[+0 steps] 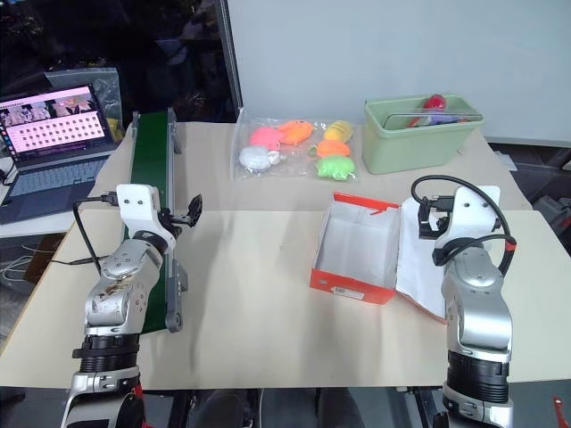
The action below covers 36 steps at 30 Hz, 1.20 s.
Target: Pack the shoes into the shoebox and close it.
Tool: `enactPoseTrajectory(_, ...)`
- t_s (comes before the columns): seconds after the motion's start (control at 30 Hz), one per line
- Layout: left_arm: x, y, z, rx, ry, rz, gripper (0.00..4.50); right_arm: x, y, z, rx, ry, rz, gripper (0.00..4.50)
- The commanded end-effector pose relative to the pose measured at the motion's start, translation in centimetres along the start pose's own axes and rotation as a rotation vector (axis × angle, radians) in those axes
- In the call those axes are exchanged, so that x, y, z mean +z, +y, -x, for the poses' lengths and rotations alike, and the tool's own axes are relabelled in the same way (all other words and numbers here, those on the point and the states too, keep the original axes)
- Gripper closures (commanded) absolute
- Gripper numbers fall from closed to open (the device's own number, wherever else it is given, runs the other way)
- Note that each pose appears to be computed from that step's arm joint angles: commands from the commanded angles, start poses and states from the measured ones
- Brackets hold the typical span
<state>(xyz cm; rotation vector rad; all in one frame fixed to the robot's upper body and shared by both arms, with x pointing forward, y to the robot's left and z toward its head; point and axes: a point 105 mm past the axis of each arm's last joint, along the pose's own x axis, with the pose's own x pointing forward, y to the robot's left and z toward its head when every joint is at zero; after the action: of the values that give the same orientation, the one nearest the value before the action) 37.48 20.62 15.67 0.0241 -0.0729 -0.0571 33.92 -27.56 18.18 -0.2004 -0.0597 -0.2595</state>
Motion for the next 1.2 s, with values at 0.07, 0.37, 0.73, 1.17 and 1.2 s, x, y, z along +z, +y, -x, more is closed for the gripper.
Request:
enactPoseTrajectory(0.07,0.7,-0.7,-1.0,-0.045,-0.038,-0.021,0.00,1.3,-0.5,0.6,-0.036,-0.045,-0.005,0.04)
enactPoseTrajectory(0.37,-0.9,0.3,-0.1,-0.014,-0.012,-0.010,0.00,7.2,15.7,8.1,0.967,-0.130,-0.225,0.04)
enactPoseTrajectory(0.73,-1.2,5.2,2.7,0.343,0.003,-0.050,0.00,4.4,19.8,13.7,1.476,-0.003,-0.035,0.04)
enactPoseTrajectory(1.17,-2.8,8.7,5.9,0.601,0.194,0.015,0.00,4.8,20.5,12.8,1.479,-0.030,-0.082,0.04)
enactPoseTrajectory(1.2,-2.6,8.4,5.7,0.588,0.194,0.001,0.00,5.0,20.4,12.8,1.474,-0.031,-0.095,0.04)
